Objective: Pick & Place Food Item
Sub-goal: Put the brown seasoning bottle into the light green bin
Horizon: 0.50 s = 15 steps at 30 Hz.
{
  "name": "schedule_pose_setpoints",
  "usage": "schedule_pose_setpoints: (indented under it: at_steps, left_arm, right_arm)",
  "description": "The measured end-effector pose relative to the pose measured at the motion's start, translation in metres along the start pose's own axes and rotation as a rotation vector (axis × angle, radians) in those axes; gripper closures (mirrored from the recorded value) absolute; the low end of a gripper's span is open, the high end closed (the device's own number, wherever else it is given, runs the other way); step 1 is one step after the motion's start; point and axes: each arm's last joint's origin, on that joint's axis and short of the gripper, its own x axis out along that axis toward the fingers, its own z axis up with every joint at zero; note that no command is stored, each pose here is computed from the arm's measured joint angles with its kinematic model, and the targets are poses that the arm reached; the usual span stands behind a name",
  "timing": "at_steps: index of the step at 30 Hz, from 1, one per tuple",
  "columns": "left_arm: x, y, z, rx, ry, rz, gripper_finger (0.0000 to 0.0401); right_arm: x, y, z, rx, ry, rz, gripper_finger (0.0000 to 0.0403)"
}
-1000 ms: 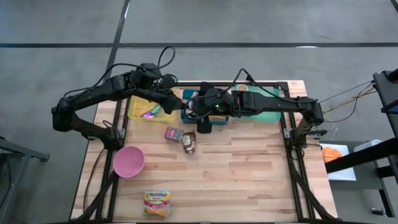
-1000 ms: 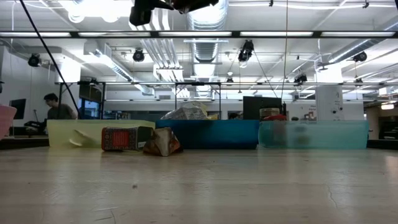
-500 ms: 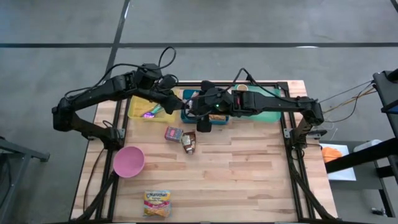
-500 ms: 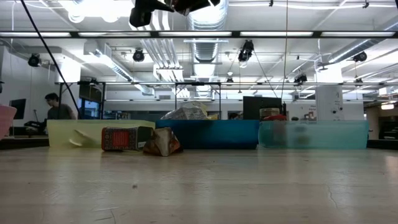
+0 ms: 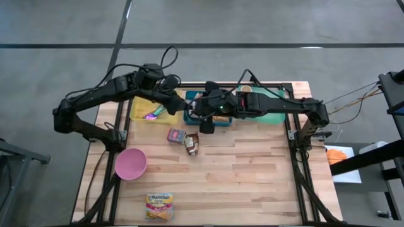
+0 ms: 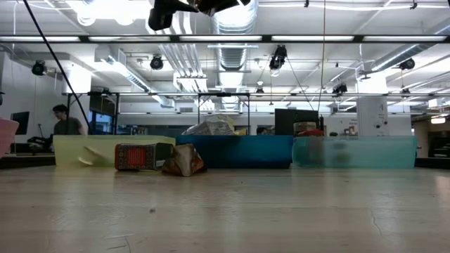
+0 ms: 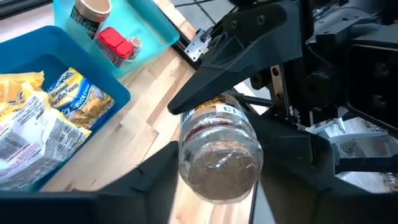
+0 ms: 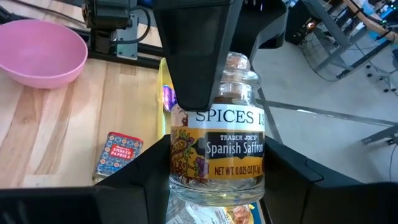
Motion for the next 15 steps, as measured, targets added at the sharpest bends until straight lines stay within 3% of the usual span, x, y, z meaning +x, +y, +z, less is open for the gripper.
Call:
schedule_pose_setpoints:
  at_steps: [6, 10, 15]
  left_arm:
    - [-0.002, -0.003, 0.003, 0.057, -0.038, -0.030, 0.0091]
    - [-0.008, -0.009, 0.007, 0.142, -0.098, -0.066, 0.0078]
    - [-0.019, -0.017, 0.012, 0.260, -0.186, -0.103, 0.0090]
  right_arm:
    - [-0.008, -0.003, 0.003, 0.056, -0.023, 0.001, 0.0216]
    - [-0.015, -0.007, 0.007, 0.090, -0.054, -0.008, 0.0216]
    - [-0.028, -0.012, 0.013, 0.141, -0.114, -0.019, 0.0216]
